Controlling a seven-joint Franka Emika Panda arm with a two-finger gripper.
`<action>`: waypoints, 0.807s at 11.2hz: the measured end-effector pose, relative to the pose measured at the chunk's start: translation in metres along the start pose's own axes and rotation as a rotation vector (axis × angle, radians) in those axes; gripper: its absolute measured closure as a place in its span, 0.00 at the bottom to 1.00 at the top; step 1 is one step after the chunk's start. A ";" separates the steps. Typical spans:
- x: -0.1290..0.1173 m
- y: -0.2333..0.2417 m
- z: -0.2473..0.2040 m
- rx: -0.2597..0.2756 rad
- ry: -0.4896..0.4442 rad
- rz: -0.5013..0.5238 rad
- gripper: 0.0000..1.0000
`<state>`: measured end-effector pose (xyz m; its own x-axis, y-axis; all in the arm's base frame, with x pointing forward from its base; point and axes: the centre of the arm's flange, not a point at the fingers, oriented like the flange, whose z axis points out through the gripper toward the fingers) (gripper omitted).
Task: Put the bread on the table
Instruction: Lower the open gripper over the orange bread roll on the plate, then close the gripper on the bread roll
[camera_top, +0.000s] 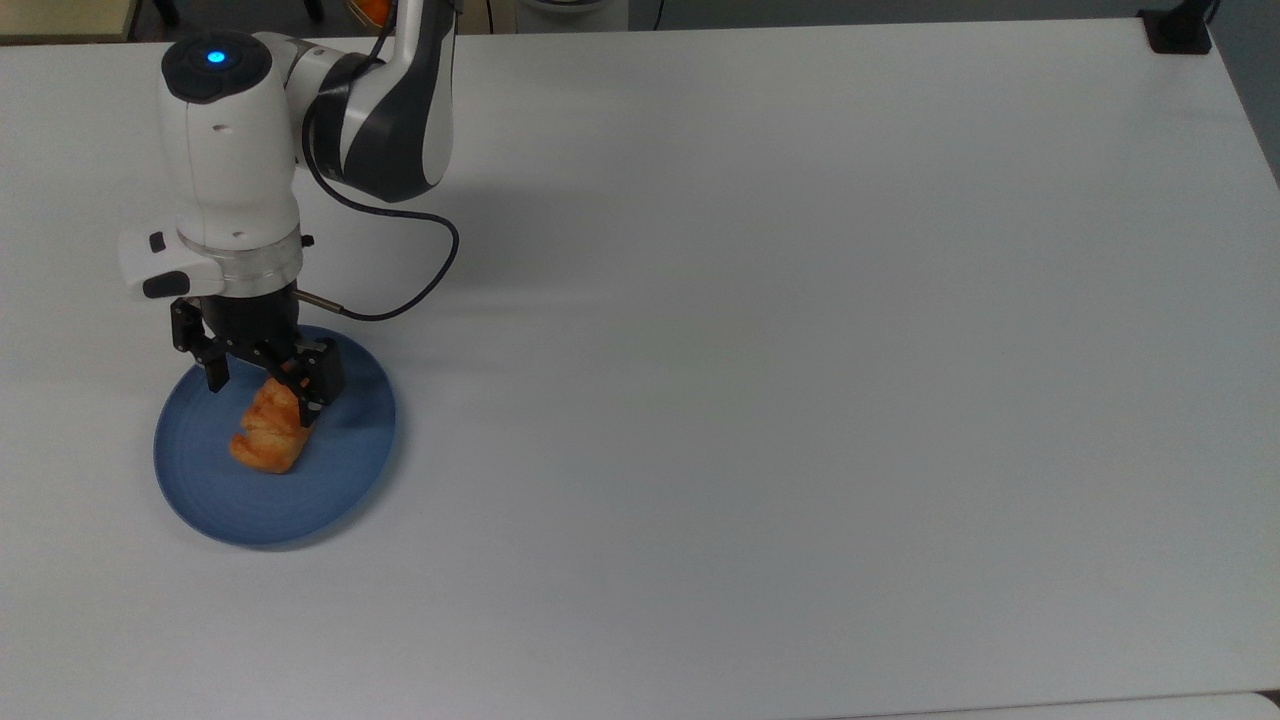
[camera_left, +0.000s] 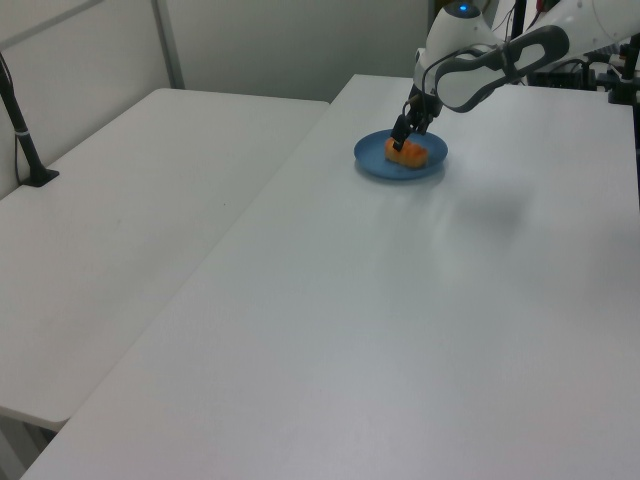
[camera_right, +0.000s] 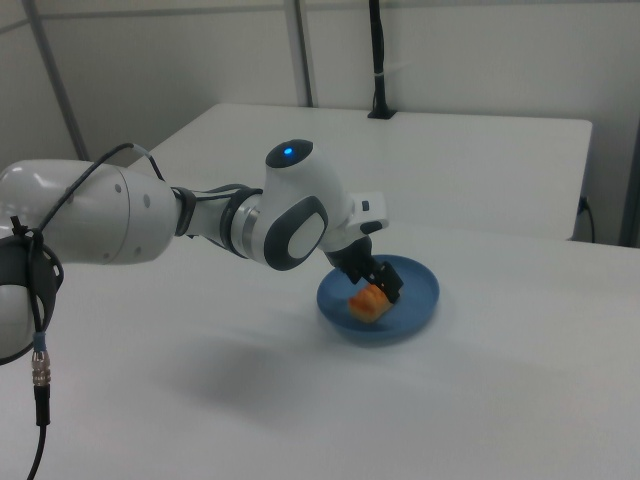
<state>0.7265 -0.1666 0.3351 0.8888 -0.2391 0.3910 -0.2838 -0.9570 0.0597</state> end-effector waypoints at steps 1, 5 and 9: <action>-0.002 -0.001 0.005 -0.001 -0.007 -0.001 0.00; -0.008 -0.002 0.021 -0.003 -0.022 -0.005 0.02; -0.008 -0.005 0.021 0.001 -0.021 -0.003 0.34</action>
<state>0.7282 -0.1637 0.3122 0.8971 -0.2392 0.3716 -0.2804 -0.9580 0.0603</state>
